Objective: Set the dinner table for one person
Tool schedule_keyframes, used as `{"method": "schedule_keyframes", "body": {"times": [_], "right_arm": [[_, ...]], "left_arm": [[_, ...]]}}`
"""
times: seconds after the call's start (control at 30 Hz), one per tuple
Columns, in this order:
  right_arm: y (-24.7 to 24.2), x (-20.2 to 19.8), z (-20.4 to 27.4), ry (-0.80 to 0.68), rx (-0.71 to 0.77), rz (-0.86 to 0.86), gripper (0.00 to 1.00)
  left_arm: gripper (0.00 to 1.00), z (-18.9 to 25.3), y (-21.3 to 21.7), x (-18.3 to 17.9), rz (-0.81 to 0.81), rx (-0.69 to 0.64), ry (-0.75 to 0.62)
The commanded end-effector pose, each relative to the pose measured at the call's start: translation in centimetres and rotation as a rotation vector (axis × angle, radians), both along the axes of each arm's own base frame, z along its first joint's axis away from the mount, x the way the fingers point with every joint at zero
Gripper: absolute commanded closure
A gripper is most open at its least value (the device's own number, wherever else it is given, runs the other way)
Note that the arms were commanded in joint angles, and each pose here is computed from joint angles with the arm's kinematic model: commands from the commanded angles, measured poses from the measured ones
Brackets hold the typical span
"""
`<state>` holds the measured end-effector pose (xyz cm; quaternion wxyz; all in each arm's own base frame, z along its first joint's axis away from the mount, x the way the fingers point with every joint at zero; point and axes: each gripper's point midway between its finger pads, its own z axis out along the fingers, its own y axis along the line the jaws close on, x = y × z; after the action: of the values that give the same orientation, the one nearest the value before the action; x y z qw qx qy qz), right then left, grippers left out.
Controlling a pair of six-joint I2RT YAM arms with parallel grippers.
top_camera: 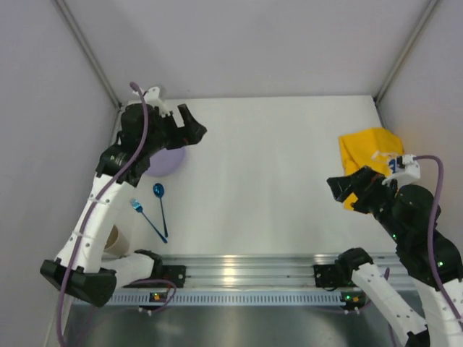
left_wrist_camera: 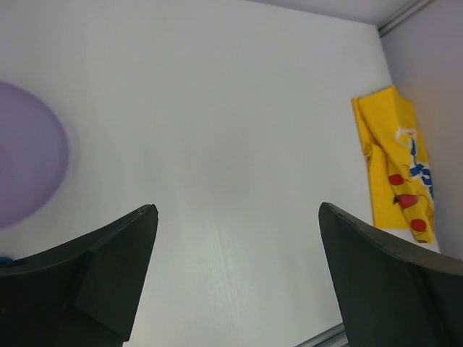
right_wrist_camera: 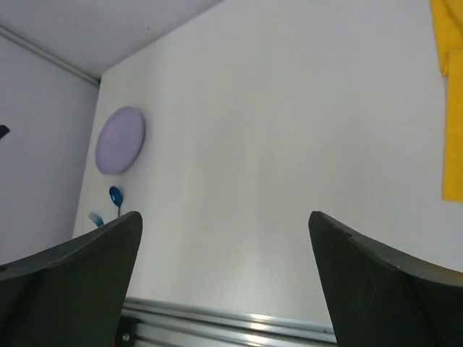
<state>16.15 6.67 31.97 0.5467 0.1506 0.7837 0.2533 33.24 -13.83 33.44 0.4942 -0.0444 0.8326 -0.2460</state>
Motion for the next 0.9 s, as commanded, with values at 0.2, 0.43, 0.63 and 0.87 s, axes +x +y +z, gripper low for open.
{"method": "schedule_keyframes", "body": {"times": [0.2,0.43,0.63,0.87], "right_arm": [[3.3,1.3,-7.8,0.310,-0.104,0.179,0.00],[-1.7,4.1,-17.3,0.798,-0.427,-0.061,0.00],[-5.9,7.4,-21.4,0.940,-0.354,-0.215,0.00],[-13.3,10.7,-25.3,1.044,-0.367,-0.379,0.00]], "left_arm": [[0.01,-2.6,-5.6,-0.4,-0.141,-0.432,0.177],[0.06,-10.5,-6.6,-1.9,-0.096,-0.002,0.379],[0.10,-13.7,-9.3,-6.8,-0.202,0.097,0.458],[0.11,-13.2,-10.4,-10.4,-0.273,0.071,0.450]]}}
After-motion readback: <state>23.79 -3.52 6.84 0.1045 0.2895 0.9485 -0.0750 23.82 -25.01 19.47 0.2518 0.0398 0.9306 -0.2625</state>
